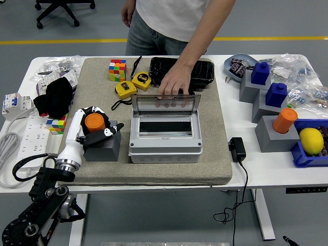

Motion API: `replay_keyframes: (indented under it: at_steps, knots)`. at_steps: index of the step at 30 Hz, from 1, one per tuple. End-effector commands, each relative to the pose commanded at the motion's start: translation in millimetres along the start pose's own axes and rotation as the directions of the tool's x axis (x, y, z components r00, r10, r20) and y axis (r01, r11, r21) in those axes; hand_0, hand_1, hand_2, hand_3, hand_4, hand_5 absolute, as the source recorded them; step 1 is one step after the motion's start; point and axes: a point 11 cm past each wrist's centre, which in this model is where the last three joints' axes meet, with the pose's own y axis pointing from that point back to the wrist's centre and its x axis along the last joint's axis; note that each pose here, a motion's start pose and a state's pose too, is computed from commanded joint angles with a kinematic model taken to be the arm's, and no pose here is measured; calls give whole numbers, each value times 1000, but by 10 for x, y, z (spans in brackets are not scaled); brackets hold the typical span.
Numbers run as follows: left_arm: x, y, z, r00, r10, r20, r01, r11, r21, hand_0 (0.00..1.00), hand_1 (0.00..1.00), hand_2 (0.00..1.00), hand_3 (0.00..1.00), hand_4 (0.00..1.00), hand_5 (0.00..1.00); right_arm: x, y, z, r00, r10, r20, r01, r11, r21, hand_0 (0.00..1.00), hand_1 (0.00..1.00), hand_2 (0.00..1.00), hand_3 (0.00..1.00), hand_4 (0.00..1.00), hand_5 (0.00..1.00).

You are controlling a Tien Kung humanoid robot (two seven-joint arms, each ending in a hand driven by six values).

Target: Fetch the battery,place it into the box,close the lid of the box

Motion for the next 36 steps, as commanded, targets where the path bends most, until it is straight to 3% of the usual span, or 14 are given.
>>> replay_keyframes:
  at_steps: [30, 33, 36]
  knots:
    - [135, -93, 284, 999, 50, 21, -48, 996, -73, 43, 2, 2, 2, 998, 130, 5, -1, 9, 1000, 1, -5, -1, 1000, -3, 544, 557, 583, 522, 908, 745]
    - [110, -92, 357, 998, 44, 50, -39, 995, -95, 43, 2, 2, 2, 998, 135, 4, -1, 12, 1000, 1, -4, -1, 1000, -4, 544, 557, 583, 523, 908, 744]
    - [-7, -78, 534, 984, 18, 178, 10, 988, -155, 43, 2, 2, 2, 998, 135, 10, -2, 13, 1000, 2, -5, -2, 1000, -4, 544, 557, 583, 523, 908, 744]
